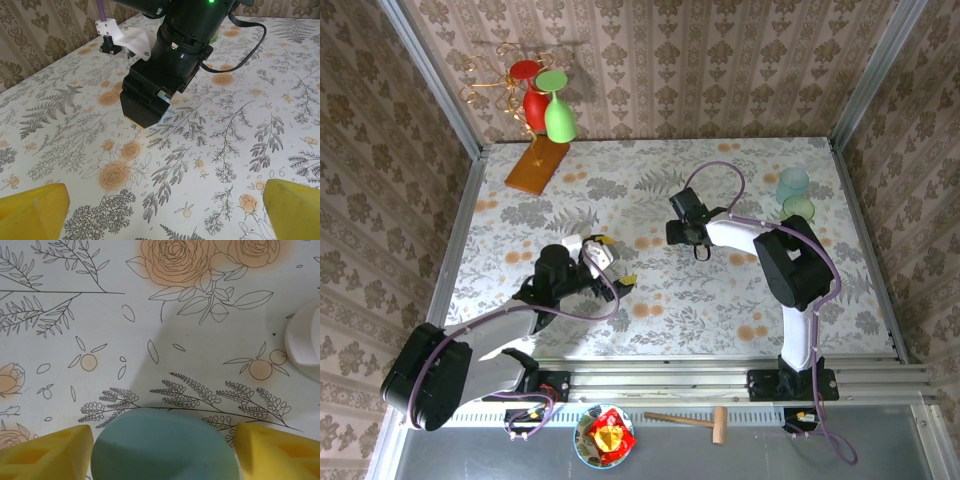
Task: Insert the wireless bluetooth earbuds into the charging case
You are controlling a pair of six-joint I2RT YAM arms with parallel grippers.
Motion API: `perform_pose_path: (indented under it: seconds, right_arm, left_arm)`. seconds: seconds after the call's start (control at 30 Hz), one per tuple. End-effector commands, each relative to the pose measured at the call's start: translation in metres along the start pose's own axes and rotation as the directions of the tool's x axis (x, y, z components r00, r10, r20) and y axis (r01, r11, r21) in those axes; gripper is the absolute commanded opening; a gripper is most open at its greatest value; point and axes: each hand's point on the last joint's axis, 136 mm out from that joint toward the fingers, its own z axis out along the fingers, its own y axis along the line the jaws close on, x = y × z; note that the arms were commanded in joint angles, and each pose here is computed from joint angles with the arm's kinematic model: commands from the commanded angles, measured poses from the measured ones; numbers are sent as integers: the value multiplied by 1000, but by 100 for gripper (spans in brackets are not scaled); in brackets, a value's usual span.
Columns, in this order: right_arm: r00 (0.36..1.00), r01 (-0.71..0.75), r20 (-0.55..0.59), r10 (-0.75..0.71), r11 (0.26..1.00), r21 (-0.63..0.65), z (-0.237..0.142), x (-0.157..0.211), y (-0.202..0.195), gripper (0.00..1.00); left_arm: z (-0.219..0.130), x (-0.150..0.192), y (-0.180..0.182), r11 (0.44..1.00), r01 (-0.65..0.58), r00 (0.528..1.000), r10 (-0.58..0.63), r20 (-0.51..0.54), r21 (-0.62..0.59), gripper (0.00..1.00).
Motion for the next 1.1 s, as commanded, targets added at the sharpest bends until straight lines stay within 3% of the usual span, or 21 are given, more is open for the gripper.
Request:
perform_pose_path:
  seconds: [0.0, 0.13, 0.23, 0.47, 0.6, 0.77, 0.9, 1.07]
  right_arm:
    - [998, -15, 65, 13, 999, 29, -19, -15, -10, 85]
    - [989, -10, 147, 6, 1000, 25, -53, -32, -19, 95]
    - [971, -8, 241, 5, 1000, 14, -85, -44, -33, 100]
    - [868, -11, 495, -44, 994, 106, -157, -60, -92, 100]
    - [832, -39, 549, -84, 977, 208, -165, -48, -133, 100]
    - [825, -116, 564, -35, 966, 229, -146, -22, -176, 100]
    - [769, -123, 639, -35, 972, 202, -138, -16, -189, 100]
    - [767, -133, 642, 10, 980, 145, -122, -15, -203, 100]
  left_arm:
    - [-1, -16, 19, 996, 51, 998, -48, 46, -69, 100]
    - [-20, -20, 59, 961, 154, 987, -137, 89, -228, 100]
    - [-46, -19, 96, 899, 186, 982, -158, 103, -396, 100]
    - [-115, -5, 150, 653, 159, 986, -143, 85, -741, 100]
    - [-141, 17, 166, 546, 113, 987, -158, 31, -830, 100]
    - [-136, 44, 181, 535, 110, 982, -189, 8, -838, 100]
    - [-133, 70, 198, 525, 148, 974, -226, 30, -838, 100]
    - [-126, 82, 217, 543, 169, 971, -237, 43, -822, 100]
